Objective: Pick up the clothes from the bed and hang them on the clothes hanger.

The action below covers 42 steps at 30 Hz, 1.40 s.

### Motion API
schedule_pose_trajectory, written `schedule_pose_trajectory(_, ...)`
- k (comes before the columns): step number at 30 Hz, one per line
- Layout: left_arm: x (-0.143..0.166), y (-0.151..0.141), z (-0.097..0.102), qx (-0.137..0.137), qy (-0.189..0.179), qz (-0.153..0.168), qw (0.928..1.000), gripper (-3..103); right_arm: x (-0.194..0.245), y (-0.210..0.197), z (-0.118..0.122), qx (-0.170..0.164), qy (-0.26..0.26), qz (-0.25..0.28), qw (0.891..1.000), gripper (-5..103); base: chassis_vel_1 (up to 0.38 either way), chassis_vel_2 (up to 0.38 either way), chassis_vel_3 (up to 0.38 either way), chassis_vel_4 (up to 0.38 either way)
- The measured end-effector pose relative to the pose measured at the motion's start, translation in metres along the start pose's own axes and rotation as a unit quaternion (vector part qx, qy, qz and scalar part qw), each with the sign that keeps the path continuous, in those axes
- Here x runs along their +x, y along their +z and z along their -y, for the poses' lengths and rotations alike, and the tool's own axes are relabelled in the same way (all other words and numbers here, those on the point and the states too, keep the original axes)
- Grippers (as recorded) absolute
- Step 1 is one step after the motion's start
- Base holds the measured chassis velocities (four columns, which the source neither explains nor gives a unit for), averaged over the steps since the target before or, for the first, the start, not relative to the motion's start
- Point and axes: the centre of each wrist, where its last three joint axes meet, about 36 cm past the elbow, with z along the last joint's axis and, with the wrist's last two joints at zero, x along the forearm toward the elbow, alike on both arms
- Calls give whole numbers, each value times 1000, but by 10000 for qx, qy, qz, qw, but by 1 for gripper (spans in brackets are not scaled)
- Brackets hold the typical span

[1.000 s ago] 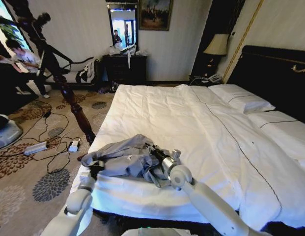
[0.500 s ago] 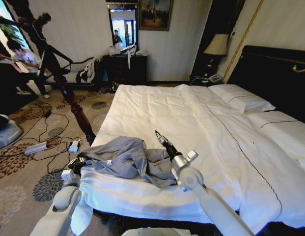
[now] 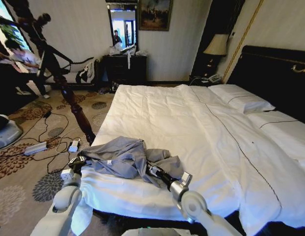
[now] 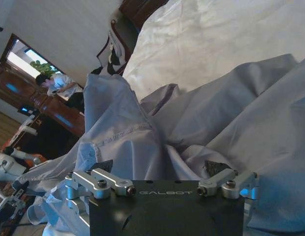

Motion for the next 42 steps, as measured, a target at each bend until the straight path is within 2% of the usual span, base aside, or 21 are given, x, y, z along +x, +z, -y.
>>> schedule_pose_trajectory(7,5,1,1,-53,-17,10,10000,0,-18,-1,-9,-143,-388,3,9991,100,0,0,0,0)
schedule_pose_trajectory(12,5,1,2,-44,-44,22,10000,0,-37,-6,-19,-218,-644,212,9975,100,0,0,0,0)
schedule_pose_trajectory(24,3,4,6,-23,-50,1,10000,0,-63,-14,-14,-67,-353,129,9993,100,0,0,0,0)
schedule_pose_trajectory(31,-1,6,6,-37,-68,-15,10000,0,-70,-9,-19,-138,-479,79,9987,101,0,0,0,0)
schedule_pose_trajectory(34,-3,6,4,-40,-90,-17,10000,0,-72,-2,-25,-228,-746,103,9969,86,0,0,0,0)
schedule_pose_trajectory(36,-3,6,4,-42,-97,-17,9999,0,-72,-1,-26,-233,-783,106,9966,86,0,0,0,0)
schedule_pose_trajectory(37,-4,6,4,-43,-105,-17,9999,0,-71,1,-27,-228,-826,113,9963,80,0,0,0,0)
schedule_pose_trajectory(38,-4,6,3,-44,-111,-17,9999,0,-71,1,-28,-221,-848,119,9961,80,0,0,0,0)
schedule_pose_trajectory(39,-4,6,2,-47,-128,-18,9999,0,-68,5,-30,-188,-985,178,9948,70,0,0,0,0)
schedule_pose_trajectory(41,-4,6,2,-48,-132,-19,9999,0,-66,6,-31,-172,-1036,206,9943,70,0,0,0,0)
schedule_pose_trajectory(42,-4,6,1,-49,-135,-23,9999,0,-64,8,-32,-141,-1104,238,9935,64,0,0,0,0)
